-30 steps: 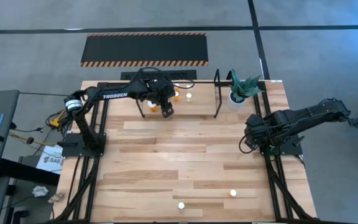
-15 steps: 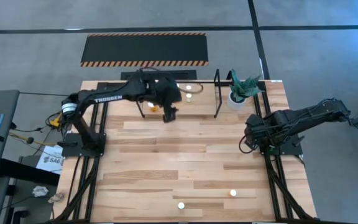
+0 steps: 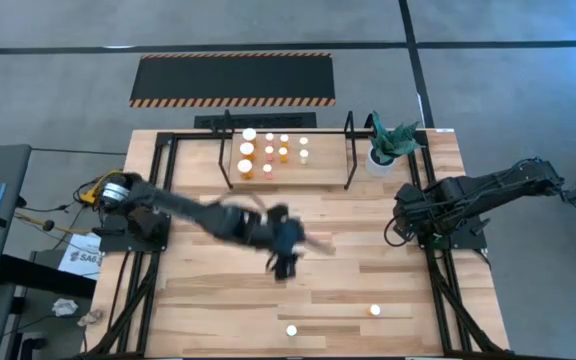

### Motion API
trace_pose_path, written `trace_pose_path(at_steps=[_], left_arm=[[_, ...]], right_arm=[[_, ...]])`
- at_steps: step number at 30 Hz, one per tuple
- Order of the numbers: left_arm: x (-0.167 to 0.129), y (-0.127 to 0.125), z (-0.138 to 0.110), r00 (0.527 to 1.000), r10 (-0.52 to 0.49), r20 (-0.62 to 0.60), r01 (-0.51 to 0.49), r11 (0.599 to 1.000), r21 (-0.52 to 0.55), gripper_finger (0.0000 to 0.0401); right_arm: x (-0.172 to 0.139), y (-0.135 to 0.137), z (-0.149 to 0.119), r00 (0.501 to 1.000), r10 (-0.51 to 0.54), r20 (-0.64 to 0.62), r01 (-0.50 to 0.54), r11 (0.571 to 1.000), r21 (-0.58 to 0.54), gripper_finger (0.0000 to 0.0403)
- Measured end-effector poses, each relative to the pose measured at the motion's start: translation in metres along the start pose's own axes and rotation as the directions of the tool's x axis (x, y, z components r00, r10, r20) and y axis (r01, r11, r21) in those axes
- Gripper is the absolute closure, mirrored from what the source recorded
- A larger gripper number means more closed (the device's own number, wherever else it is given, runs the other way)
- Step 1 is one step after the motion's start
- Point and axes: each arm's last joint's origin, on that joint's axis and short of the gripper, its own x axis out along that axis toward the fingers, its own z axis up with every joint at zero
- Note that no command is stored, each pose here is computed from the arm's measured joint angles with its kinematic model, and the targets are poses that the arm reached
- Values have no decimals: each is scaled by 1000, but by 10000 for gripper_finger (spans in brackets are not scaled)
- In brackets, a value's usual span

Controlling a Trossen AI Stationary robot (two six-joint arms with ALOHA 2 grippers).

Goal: Pick and place medicine bottles onto shelf by color
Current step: Put the small orange pill bottle on the shelf aligned with the other small orange pill bottles

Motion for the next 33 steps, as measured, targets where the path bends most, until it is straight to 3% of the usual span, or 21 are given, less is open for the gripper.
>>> trace_pose_path(at_steps=[2, 6, 13, 18, 21, 23, 28, 33], left_arm=[[4, -28, -7, 999, -23, 40, 24, 1000, -10, 199], [15, -70, -31, 997, -83, -4, 83, 996, 9, 199], [36, -124, -63, 983, -185, 4, 185, 983, 19, 199], [36, -123, -51, 974, -202, 106, 205, 979, -20, 199], [49, -120, -46, 954, -283, 100, 287, 958, -24, 195], [57, -120, -49, 948, -308, 77, 309, 951, 2, 187], [67, -127, -37, 918, -354, 179, 337, 934, 119, 169], [63, -130, -27, 913, -351, 207, 329, 935, 132, 179]], right_arm=[[0, 0, 0, 1000, -3, -2, 3, 1000, -1, 178], [0, 1, 1, 1000, -4, -3, 4, 1000, -2, 178], [2, 3, 2, 1000, -18, -13, 18, 1000, -7, 178], [3, 5, 2, 999, -27, -19, 27, 1000, -10, 178], [4, 6, 3, 999, -35, -24, 34, 999, -12, 178], [4, 7, 3, 999, -36, -25, 36, 999, -13, 178], [7, 10, 5, 998, -57, -39, 56, 998, -20, 178], [9, 13, 6, 996, -76, -52, 74, 997, -27, 178]])
